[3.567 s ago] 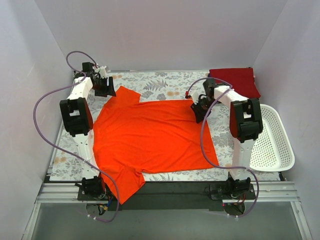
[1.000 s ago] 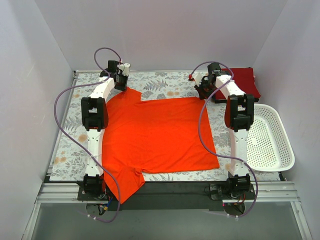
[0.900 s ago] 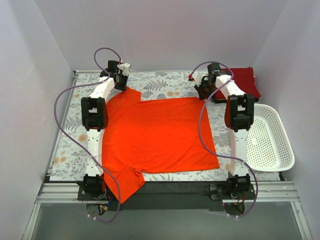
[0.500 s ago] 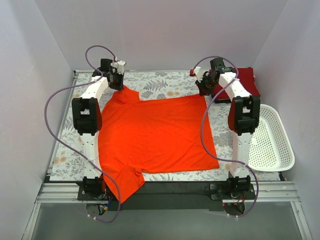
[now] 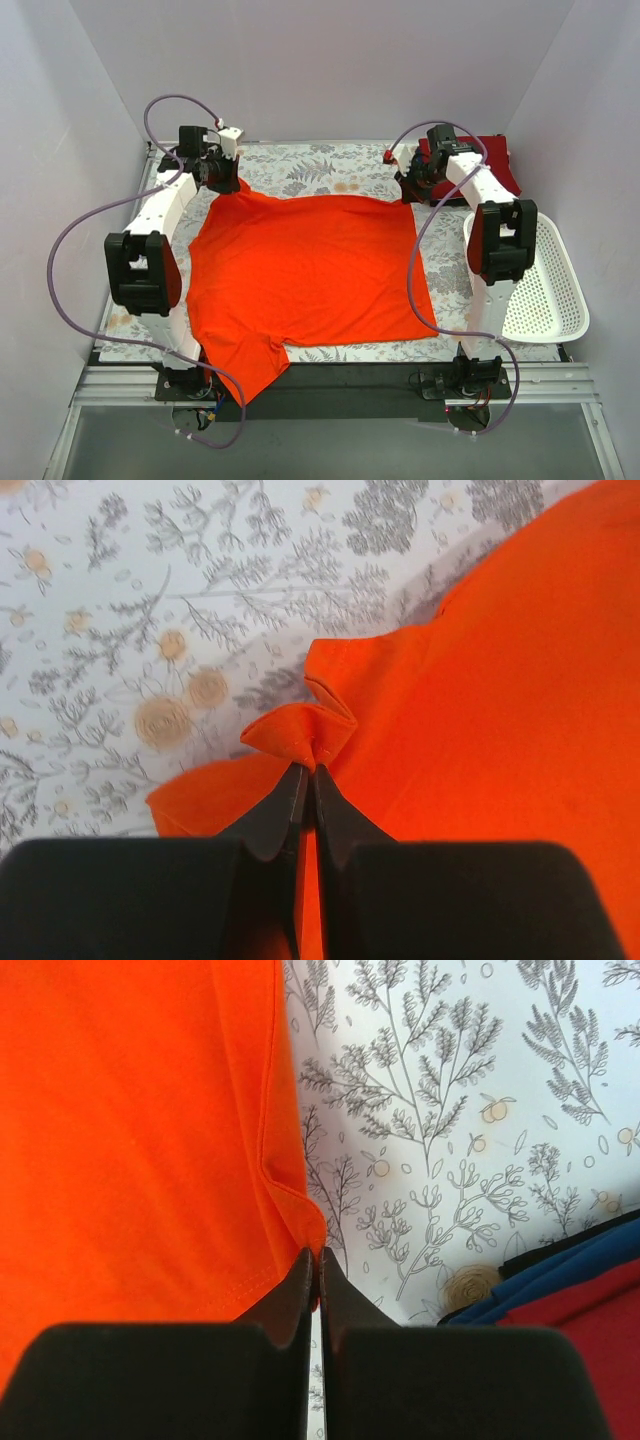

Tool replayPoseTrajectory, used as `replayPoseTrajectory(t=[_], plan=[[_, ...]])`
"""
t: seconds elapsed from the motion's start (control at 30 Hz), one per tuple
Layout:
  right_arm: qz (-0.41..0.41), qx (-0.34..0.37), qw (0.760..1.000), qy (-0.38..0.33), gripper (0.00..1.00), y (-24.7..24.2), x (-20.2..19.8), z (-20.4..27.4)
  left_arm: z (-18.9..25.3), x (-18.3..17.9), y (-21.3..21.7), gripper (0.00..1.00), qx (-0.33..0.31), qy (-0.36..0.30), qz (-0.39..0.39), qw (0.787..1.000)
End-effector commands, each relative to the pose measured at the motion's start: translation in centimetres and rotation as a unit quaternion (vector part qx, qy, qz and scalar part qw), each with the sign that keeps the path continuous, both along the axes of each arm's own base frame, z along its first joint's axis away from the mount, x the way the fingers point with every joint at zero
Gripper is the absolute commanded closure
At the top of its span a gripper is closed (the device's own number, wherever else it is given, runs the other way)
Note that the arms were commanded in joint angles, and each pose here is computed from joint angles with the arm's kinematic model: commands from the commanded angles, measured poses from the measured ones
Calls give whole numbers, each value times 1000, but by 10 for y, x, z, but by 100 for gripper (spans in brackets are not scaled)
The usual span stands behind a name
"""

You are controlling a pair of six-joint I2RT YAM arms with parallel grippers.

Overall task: Fold and stack the t-shirts
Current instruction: Fold the tshirt

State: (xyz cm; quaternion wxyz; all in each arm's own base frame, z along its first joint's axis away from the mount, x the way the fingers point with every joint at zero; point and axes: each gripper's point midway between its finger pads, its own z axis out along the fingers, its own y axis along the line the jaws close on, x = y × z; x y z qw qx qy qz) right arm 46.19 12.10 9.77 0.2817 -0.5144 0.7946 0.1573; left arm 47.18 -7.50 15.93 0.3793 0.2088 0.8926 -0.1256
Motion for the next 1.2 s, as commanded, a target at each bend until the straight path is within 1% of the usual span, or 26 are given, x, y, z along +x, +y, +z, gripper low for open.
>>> replayPoseTrajectory(t=[0.0, 0.17, 0.23, 0.33, 0.43, 0.57, 0.7, 0.9, 1.17], plan=[[24, 8, 999, -29, 99, -2, -11, 24, 22, -43, -3, 100, 1, 1, -26, 1000], [43, -3, 999, -28, 99, -9, -25, 17, 13, -91, -2, 100, 7, 32, -31, 999], [54, -9, 998, -27, 99, -12, -31, 11, 2, -117, -4, 100, 6, 57, -36, 998], [67, -18, 997, -26, 99, -14, -36, 4, -13, -146, -6, 100, 11, 81, -40, 996], [82, -31, 996, -15, 99, -18, -45, -9, -26, -165, -6, 100, 18, 106, -35, 994], [101, -48, 994, -3, 99, -24, -58, -26, -59, -191, -1, 100, 35, 160, -18, 986], [105, -53, 993, 8, 99, -26, -63, -35, -83, -206, 2, 100, 54, 199, -2, 979], [108, -52, 993, 16, 99, -23, -69, -39, -101, -216, 9, 100, 76, 224, 11, 972], [107, -60, 992, 16, 99, -25, -74, -36, -97, -216, 14, 100, 90, 217, 7, 972]])
